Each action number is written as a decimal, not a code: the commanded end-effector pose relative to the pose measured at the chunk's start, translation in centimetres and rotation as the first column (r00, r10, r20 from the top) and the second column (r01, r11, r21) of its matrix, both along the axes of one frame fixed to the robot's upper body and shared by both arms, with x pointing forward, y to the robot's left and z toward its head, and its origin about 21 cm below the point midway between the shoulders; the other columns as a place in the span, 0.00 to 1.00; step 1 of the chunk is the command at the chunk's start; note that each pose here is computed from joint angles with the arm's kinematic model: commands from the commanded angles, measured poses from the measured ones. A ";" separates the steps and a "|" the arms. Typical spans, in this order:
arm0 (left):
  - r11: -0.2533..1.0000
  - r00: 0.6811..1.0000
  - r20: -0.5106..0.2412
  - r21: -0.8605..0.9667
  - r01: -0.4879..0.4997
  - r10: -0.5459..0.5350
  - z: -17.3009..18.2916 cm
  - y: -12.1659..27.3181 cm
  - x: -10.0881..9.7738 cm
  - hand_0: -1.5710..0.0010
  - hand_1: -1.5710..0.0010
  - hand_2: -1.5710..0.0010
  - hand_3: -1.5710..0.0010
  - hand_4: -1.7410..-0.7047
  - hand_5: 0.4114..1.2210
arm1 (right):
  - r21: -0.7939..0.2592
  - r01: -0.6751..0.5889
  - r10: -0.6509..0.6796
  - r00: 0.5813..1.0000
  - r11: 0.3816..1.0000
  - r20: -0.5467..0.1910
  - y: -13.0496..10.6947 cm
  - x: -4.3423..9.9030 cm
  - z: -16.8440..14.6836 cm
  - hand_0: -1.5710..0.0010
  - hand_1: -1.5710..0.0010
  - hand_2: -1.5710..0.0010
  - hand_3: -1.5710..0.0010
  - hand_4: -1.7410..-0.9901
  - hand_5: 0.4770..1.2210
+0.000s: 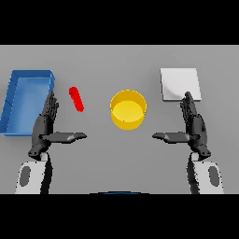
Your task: Pick up the red beaker and tilt it to pour out 1 green nut into yellow bowl. Pick up the yellow bowl and place it on the metallic measuring scale.
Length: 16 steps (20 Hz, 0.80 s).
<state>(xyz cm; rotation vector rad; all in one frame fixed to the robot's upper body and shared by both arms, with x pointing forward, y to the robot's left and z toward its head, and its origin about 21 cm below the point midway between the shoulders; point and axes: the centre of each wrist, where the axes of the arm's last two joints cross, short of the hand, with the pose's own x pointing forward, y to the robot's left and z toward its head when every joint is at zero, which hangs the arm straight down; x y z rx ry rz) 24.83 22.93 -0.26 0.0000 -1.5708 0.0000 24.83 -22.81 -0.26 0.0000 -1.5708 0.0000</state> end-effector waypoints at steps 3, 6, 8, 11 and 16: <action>1.000 1.000 0.000 0.000 -0.001 0.001 0.0 0.2 0.0 1.00 1.00 1.00 1.00 0.52 0.30 | 0.000 0.001 -0.001 1.000 1.000 -0.003 0.0 0.2 0.0 1.00 1.00 1.00 1.00 0.66 0.27; 1.000 1.000 0.001 -0.003 -0.002 0.002 -0.2 0.5 -0.3 1.00 1.00 1.00 1.00 0.52 0.30 | 0.001 -0.001 0.001 1.000 1.000 -0.001 0.1 0.5 0.0 1.00 1.00 1.00 1.00 0.66 0.27; 0.992 0.998 0.037 0.121 0.045 -0.049 1.0 0.6 -1.3 1.00 1.00 1.00 1.00 0.52 0.29 | -0.225 -0.011 0.036 0.993 0.974 0.111 -0.2 -1.0 0.4 1.00 1.00 1.00 1.00 0.67 0.27; 0.982 0.997 0.009 0.178 0.070 -0.072 1.6 0.3 -2.3 1.00 1.00 1.00 1.00 0.50 0.30 | -0.308 -0.014 0.060 0.988 0.951 0.139 0.1 -1.9 1.0 1.00 1.00 1.00 1.00 0.67 0.27; 0.973 0.994 -0.012 0.205 0.110 -0.110 1.6 -0.4 -1.9 1.00 1.00 1.00 1.00 0.47 0.33 | -0.288 -0.043 0.083 0.988 0.957 0.128 0.4 -2.2 1.2 1.00 1.00 1.00 1.00 0.65 0.28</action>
